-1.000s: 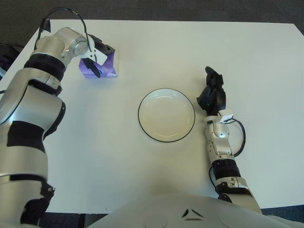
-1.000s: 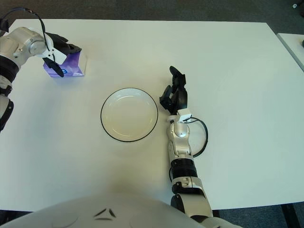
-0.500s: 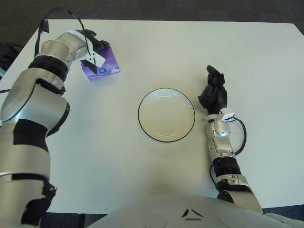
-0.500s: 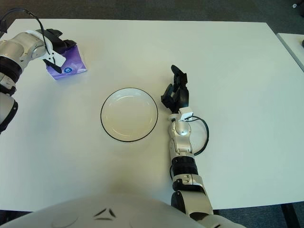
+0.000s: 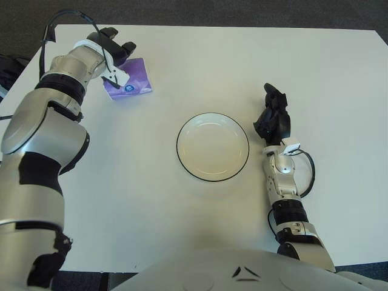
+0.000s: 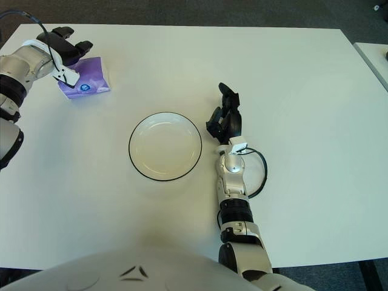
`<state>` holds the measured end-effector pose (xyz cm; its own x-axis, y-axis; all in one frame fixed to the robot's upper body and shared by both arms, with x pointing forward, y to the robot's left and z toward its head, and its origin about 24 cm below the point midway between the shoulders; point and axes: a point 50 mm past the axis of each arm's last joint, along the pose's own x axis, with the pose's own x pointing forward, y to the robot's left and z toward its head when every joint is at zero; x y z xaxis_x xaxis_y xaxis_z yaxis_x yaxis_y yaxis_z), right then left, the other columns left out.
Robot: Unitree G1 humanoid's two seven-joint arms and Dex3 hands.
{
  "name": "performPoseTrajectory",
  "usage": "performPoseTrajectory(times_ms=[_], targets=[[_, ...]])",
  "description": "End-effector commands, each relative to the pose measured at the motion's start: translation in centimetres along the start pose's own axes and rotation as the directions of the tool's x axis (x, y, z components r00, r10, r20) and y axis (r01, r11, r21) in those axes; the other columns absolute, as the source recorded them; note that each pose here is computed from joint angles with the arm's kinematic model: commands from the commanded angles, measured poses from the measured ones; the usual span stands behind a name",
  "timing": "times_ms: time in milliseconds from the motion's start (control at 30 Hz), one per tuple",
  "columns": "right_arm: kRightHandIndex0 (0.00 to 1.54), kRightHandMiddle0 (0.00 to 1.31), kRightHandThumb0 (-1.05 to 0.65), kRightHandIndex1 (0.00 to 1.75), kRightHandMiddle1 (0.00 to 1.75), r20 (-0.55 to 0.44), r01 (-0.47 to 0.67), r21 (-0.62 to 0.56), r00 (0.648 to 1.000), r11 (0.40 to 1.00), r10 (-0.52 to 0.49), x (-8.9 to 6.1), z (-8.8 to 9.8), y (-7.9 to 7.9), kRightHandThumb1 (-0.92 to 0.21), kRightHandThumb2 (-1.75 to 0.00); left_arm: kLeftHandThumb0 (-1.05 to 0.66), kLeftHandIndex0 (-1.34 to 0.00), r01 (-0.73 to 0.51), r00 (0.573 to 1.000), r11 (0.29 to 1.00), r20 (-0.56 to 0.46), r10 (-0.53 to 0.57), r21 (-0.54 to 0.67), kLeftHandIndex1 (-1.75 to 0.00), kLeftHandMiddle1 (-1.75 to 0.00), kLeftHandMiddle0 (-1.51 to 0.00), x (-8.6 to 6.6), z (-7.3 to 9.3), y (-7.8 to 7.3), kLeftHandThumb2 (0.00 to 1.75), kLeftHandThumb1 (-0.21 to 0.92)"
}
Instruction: Put the tissue paper into the plate.
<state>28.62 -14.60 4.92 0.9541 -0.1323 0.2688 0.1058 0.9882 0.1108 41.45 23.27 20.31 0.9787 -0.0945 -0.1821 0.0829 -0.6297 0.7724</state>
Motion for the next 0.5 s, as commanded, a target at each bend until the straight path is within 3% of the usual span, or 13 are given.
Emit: performPoseTrajectory(times_ms=[0, 467], targets=[[0.3, 0.0, -0.48, 0.05, 0.66, -0.296, 0.093, -0.019, 0.95, 0.996, -0.094, -5.05, -5.57, -2.78, -0.92, -0.96, -1.05, 0.0, -0.06, 0.998, 0.998, -0.021, 0.06, -0.003, 0.0, 0.0, 0.0, -0.01, -0.28, 0.43, 0.24, 0.92], [0.3, 0.0, -0.48, 0.05, 0.68, -0.306, 0.084, -0.011, 0.948, 0.996, -0.083, -5.17, -5.67, -2.84, -0.92, -0.96, -1.05, 0.0, -0.112, 0.993, 0.991, -0.038, 0.109, -0.075, 0.0, 0.0, 0.0, 0.08, -0.07, 0.62, 0.29, 0.92]])
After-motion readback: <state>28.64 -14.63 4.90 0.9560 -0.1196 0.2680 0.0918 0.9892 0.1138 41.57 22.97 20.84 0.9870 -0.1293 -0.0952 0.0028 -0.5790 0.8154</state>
